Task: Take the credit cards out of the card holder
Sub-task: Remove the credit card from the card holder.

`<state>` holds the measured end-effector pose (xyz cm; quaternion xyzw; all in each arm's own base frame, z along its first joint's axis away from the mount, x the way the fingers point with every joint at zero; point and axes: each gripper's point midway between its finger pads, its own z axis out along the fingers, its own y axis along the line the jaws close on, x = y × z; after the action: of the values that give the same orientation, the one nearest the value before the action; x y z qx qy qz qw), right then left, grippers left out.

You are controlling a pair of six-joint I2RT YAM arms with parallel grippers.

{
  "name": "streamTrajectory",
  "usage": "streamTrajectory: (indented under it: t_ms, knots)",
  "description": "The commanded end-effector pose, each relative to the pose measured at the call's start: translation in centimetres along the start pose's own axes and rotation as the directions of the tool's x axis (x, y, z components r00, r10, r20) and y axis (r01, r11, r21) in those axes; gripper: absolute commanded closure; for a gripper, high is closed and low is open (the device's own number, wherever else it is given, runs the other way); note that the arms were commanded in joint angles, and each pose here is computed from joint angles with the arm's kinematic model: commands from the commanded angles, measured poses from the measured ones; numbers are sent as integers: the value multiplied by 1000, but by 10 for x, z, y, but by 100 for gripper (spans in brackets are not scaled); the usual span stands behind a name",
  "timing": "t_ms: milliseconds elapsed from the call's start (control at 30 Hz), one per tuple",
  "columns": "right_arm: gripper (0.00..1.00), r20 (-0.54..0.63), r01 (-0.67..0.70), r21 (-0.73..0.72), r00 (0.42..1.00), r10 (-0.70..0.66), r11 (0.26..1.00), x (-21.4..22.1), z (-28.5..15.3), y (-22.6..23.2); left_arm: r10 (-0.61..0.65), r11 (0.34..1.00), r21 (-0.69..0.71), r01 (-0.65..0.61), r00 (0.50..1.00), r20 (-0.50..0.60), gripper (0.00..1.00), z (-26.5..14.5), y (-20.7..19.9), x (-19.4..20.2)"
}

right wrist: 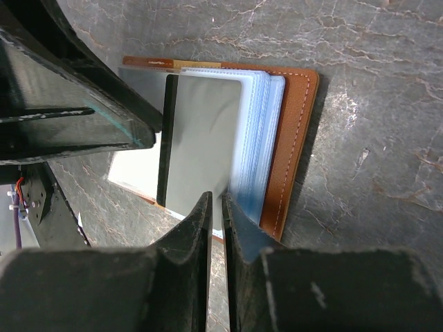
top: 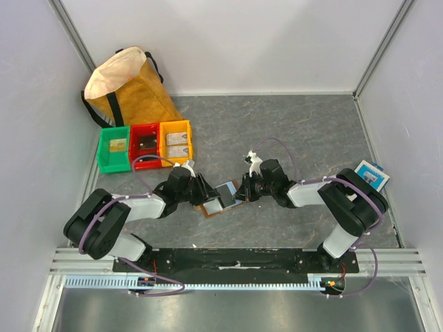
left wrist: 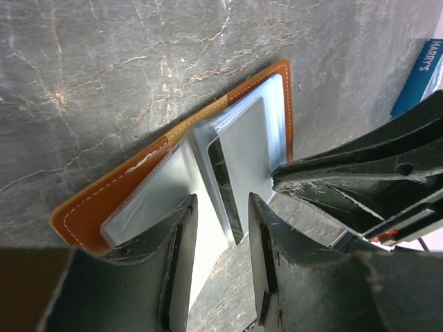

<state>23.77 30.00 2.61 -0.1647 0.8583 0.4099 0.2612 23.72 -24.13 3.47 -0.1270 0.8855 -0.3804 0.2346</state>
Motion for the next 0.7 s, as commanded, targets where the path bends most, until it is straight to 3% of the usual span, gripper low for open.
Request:
streamTrajectory:
  t_ms: [0, 433, 667]
  knots:
    - [83, 15, 4, 8, 1000, -4, 1000, 0, -1, -3, -34, 999, 32, 33, 999, 21, 59, 9, -5, -3]
    - [84, 11, -6, 11, 1000, 6, 1000, 1, 0, -6, -46, 996, 76, 47, 999, -10, 74, 13, -11, 5]
    - [84, 6, -30, 33, 1000, 30, 999, 2, 0, -12, -44, 995, 88, 45, 999, -5, 88, 8, -12, 6]
